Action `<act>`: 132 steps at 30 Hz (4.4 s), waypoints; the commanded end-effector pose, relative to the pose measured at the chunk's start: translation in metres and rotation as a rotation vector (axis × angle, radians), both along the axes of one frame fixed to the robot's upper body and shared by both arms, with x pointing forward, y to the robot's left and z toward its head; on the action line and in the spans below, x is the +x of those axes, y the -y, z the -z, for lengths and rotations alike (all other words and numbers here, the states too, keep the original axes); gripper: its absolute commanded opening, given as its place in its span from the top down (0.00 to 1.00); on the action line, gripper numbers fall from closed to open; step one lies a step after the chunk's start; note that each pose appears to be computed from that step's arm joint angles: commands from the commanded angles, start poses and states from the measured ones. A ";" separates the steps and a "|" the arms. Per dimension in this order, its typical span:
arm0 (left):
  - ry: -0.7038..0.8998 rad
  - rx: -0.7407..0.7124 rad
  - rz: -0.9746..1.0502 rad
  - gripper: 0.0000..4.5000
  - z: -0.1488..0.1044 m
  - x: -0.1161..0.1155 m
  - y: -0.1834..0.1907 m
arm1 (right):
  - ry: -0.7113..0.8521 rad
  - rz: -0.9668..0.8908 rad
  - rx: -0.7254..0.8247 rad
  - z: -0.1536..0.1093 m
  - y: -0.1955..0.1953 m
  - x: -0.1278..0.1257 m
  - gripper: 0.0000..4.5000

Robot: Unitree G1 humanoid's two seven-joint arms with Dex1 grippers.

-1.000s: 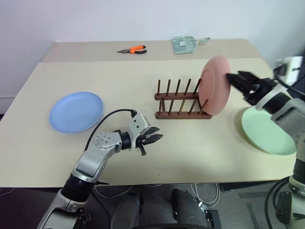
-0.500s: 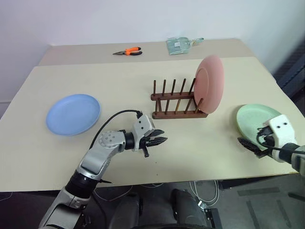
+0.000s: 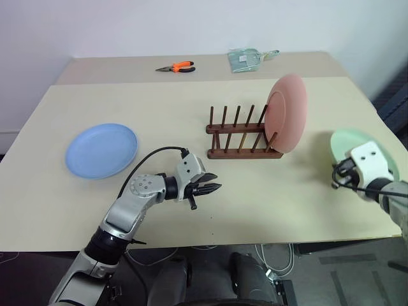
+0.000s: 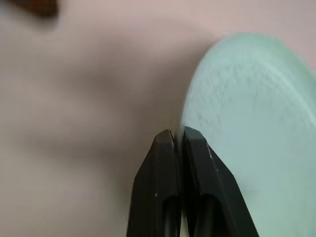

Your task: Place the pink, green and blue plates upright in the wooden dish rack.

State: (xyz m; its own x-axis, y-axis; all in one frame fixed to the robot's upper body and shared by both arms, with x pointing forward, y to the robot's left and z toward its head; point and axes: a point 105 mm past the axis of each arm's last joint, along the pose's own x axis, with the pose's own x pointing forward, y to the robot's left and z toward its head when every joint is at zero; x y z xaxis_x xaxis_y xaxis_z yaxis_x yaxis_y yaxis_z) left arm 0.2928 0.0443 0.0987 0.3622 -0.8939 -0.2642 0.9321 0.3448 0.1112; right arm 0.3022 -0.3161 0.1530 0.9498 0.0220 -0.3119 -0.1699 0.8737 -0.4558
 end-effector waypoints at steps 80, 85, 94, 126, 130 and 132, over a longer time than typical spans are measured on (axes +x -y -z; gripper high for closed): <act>0.048 -0.732 -1.317 0.99 -0.127 0.078 -0.201 | 0.397 -1.073 -0.080 -0.098 -0.256 -0.004 0.00; 0.166 -0.671 -1.059 0.99 -0.164 0.075 -0.153 | 0.446 -1.156 -0.317 -0.081 -0.279 -0.002 0.00; 0.200 -0.572 -0.785 1.00 -0.178 0.056 -0.101 | 0.513 -1.104 -0.511 -0.071 -0.300 0.027 0.12; 0.246 -0.174 -0.517 0.32 -0.043 0.019 -0.095 | 0.279 -0.635 1.168 -0.146 -0.266 0.007 1.00; 0.211 -0.172 -0.458 0.32 -0.038 0.013 -0.084 | 0.206 -0.556 1.198 -0.135 -0.267 0.013 1.00; 0.205 -0.169 -0.445 0.32 -0.036 0.011 -0.081 | 0.189 -0.529 1.223 -0.133 -0.265 0.016 1.00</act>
State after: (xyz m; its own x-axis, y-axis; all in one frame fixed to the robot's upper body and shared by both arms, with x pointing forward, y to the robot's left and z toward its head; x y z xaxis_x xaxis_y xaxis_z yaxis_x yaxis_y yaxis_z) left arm 0.3080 0.1318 0.1236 0.7664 -0.6403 -0.0514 0.6386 0.7508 0.1688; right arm 0.3232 -0.0509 0.2770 0.7778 0.5677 0.2697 -0.6160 0.6035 0.5063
